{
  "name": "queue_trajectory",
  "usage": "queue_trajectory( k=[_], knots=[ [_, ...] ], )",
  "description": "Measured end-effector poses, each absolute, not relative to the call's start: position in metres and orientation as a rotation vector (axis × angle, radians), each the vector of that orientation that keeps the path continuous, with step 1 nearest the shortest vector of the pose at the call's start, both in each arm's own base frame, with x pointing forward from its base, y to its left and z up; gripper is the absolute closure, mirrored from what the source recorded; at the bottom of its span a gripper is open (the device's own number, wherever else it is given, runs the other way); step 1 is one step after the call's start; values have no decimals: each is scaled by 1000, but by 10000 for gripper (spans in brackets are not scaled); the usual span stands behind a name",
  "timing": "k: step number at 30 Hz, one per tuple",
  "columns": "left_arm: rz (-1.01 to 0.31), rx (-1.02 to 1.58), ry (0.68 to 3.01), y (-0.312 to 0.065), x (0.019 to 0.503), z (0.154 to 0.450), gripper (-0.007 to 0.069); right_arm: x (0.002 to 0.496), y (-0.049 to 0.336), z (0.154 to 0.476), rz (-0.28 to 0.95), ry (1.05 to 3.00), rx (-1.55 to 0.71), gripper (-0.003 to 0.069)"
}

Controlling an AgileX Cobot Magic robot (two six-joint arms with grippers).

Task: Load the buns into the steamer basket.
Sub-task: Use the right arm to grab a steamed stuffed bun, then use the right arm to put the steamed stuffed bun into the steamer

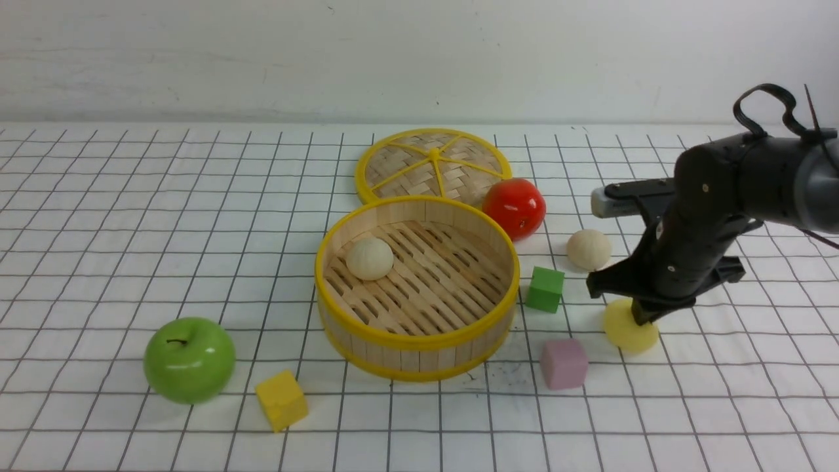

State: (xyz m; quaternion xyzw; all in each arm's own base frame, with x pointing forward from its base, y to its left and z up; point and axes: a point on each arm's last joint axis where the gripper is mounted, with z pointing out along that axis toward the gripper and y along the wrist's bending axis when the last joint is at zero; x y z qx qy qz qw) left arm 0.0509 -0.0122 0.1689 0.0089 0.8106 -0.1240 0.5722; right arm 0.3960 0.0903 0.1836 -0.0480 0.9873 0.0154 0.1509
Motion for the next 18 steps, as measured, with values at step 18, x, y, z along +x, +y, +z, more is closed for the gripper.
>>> queue_trajectory(
  k=[18],
  knots=[
    [-291,21,1901,-12,51,169,514,401,163,293,736,2485,-408,662]
  ],
)
